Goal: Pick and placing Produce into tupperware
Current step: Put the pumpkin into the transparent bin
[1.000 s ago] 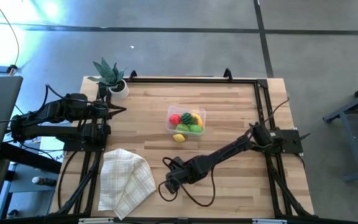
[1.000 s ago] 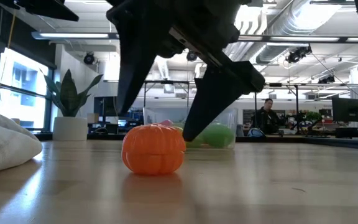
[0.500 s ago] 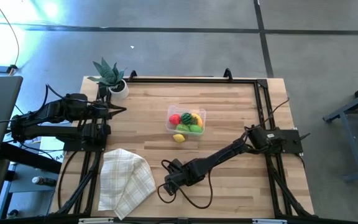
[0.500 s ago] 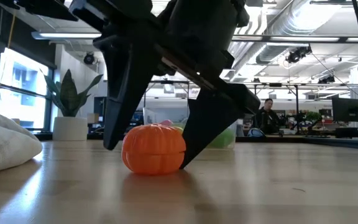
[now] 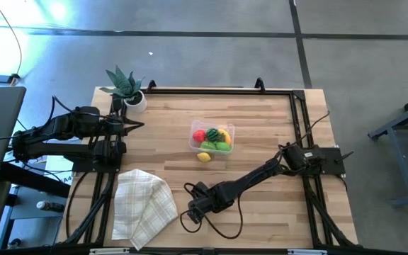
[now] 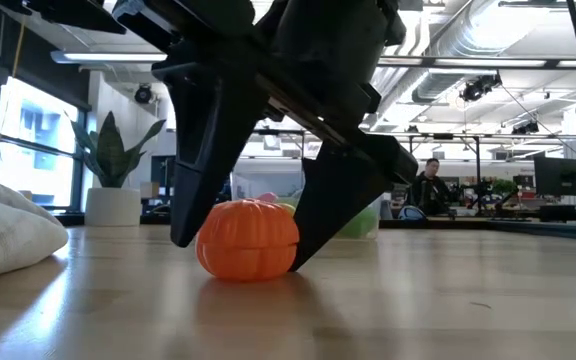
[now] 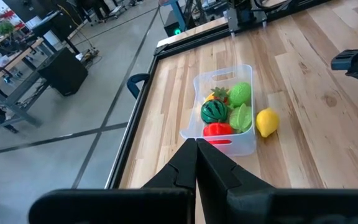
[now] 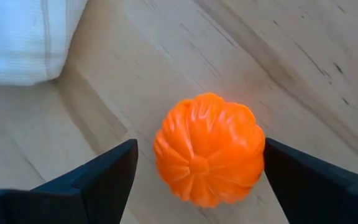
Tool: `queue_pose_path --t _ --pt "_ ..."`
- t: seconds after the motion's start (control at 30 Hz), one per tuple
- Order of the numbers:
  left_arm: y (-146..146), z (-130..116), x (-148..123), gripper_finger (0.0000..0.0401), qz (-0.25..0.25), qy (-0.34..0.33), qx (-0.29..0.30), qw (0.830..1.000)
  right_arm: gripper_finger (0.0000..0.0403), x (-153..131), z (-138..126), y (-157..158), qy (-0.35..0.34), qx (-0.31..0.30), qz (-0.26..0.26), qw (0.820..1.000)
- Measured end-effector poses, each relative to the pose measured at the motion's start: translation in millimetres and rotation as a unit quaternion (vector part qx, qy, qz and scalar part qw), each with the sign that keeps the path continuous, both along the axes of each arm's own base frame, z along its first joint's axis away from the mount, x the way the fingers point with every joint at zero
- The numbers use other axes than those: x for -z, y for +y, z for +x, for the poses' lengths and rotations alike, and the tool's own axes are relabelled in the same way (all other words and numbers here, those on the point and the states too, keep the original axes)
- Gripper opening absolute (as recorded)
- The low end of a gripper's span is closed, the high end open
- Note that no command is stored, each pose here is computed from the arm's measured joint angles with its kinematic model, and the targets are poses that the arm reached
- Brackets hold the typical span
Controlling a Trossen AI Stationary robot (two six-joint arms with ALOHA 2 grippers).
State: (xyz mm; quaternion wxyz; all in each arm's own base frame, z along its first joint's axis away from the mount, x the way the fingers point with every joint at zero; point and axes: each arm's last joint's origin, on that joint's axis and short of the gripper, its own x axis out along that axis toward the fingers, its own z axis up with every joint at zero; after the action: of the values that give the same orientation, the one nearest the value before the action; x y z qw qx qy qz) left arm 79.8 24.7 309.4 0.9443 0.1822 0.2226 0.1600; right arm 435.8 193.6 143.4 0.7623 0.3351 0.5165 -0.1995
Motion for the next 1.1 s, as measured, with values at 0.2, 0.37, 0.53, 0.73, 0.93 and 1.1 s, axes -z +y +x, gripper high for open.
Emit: queue_pose_path --t 0.2,0.37,0.53,0.73,0.93,1.1 --pt "0.0 -0.1 -0.1 0.0001 0.0 0.0 0.0 1.0 0.0318 0.6 -0.1 -0.2 0.001 -0.004 -0.003 1.0" --pt "0.0 0.0 -0.1 0.0001 0.0 0.0 0.0 1.0 0.0305 1.1 -0.3 -0.5 0.002 -0.015 -0.008 1.0" --pt "0.0 0.0 0.0 0.0001 0.0 0.0 0.0 1.0 0.0285 1.4 -0.3 -0.5 0.002 -0.015 -0.009 1.0" --pt "0.0 0.0 0.0 0.0001 0.0 0.0 0.0 1.0 0.025 1.9 -0.4 -1.1 0.003 -0.014 -0.011 1.0" --pt "0.0 0.0 0.0 0.0001 0.0 0.0 0.0 1.0 0.0228 1.8 -0.2 -1.0 0.002 -0.013 -0.01 1.0" --pt "0.0 0.0 0.0 0.0001 0.0 0.0 0.0 1.0 0.0228 1.7 0.0 -0.9 0.001 -0.013 -0.009 1.0"
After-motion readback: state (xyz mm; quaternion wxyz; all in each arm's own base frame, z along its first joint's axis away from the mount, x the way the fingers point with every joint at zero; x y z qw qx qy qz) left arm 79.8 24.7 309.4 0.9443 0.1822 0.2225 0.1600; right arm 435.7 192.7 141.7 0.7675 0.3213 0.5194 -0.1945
